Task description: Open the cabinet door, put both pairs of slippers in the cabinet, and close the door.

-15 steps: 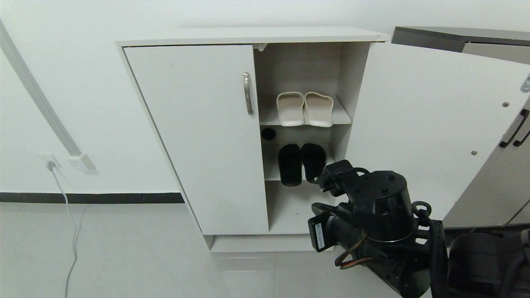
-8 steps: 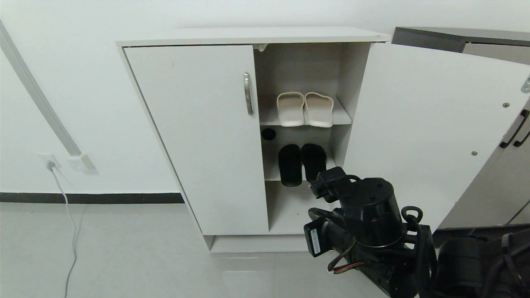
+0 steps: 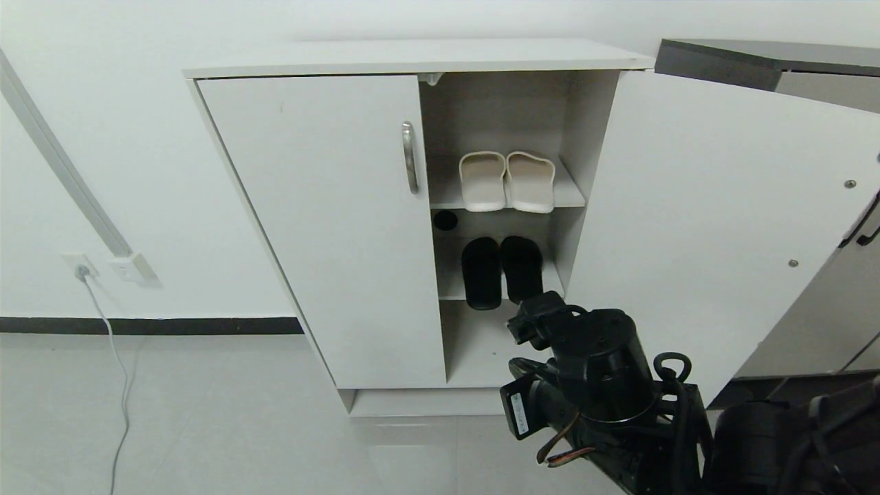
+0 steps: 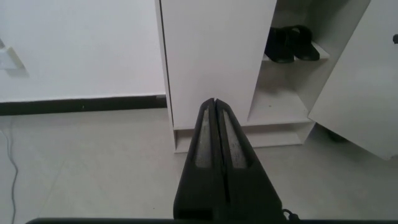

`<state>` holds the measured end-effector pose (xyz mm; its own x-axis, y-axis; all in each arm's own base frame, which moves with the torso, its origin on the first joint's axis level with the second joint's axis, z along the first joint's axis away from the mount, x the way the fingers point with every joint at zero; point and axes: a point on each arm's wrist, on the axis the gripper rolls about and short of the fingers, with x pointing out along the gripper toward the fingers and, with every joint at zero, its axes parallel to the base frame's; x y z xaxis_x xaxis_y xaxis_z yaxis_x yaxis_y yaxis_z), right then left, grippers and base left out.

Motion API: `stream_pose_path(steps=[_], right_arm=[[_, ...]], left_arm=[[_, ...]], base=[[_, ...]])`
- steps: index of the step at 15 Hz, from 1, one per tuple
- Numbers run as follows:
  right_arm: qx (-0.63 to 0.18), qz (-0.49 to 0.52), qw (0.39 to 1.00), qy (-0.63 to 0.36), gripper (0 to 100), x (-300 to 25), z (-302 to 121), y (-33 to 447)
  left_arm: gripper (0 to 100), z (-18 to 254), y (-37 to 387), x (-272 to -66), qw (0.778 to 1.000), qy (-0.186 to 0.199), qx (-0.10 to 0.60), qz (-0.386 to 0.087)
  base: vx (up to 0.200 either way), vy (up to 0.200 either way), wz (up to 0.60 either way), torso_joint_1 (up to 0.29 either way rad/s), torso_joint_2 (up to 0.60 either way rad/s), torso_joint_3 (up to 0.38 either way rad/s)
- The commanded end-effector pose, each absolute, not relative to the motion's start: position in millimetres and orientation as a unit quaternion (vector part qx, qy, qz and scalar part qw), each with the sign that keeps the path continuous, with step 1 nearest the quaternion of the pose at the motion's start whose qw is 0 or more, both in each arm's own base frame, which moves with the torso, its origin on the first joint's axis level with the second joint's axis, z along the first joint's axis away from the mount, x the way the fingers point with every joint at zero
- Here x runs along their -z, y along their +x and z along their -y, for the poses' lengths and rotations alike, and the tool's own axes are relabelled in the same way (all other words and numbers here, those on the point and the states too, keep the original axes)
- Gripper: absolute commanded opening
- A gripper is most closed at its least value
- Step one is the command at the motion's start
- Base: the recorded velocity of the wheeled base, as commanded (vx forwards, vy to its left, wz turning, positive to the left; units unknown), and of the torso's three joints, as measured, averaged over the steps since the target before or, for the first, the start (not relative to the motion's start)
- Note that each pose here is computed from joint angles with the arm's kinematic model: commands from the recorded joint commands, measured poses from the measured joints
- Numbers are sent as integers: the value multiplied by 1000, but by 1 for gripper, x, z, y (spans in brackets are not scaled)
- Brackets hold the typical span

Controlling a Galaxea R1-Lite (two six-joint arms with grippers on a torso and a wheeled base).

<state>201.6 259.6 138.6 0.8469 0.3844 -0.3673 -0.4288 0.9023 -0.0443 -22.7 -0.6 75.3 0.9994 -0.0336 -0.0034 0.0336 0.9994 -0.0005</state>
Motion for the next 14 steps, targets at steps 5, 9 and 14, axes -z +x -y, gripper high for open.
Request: stream_pose_path(steps=[5,9,14], right_arm=[[-211,-176,959,-62,0,-139,-260,202],[-211,-176,960,-62,0,-139,-260,202],[-211,-176,960,-62,0,-139,-260,202]], left_arm=[[0,1,-23,-75,1000,0,17,-2],[0,1,-23,-75,1000,0,17,-2],[0,1,-23,-75,1000,0,17,-2]], base=[[0,0,0,51,-498,-367],[0,0,0,122,-458,-342],[0,0,0,151,-478,-321]])
